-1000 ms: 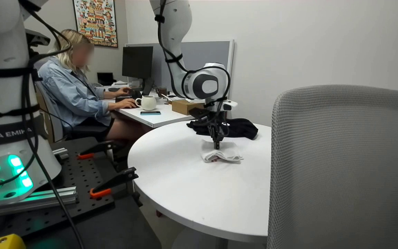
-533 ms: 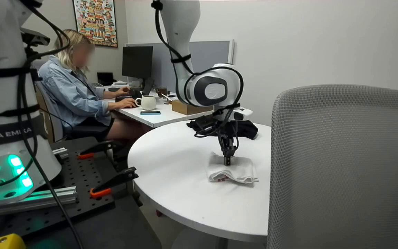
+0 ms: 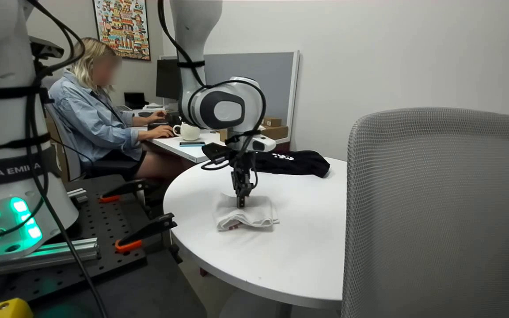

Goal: Use the white towel to wipe the table

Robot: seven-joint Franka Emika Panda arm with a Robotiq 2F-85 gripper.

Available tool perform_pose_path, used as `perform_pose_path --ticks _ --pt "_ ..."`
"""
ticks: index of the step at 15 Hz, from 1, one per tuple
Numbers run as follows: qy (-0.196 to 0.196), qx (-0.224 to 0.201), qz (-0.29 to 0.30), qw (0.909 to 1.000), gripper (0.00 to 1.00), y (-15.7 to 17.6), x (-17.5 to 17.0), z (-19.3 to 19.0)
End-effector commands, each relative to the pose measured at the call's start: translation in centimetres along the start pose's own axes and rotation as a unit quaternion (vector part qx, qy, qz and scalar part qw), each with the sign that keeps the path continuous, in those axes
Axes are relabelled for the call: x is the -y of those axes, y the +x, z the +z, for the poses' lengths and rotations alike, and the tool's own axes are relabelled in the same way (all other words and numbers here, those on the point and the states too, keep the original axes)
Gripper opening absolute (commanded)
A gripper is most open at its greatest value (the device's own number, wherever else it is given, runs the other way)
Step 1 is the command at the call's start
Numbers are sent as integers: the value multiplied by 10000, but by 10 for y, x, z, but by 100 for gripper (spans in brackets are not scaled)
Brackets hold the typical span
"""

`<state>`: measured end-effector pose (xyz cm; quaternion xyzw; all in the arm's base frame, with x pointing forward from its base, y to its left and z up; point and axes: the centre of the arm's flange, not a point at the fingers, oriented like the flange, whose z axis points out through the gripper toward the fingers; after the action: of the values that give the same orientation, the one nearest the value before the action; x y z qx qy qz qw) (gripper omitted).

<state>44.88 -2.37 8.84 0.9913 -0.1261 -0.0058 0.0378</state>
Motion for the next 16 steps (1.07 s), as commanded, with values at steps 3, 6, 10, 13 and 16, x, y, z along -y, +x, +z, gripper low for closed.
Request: perform_pose_path --ticks 3,6,10,13,16 --pt "117 -116 -887 9959 1 -27 123 28" --pt "46 -210 -1122 9935 1 4 179 21" --pt "36 -341 -1152 9927 1 70 226 0" --pt "-17 -503 -894 9947 1 117 201 -8" --pt "-159 -527 -297 9980 1 152 121 2"
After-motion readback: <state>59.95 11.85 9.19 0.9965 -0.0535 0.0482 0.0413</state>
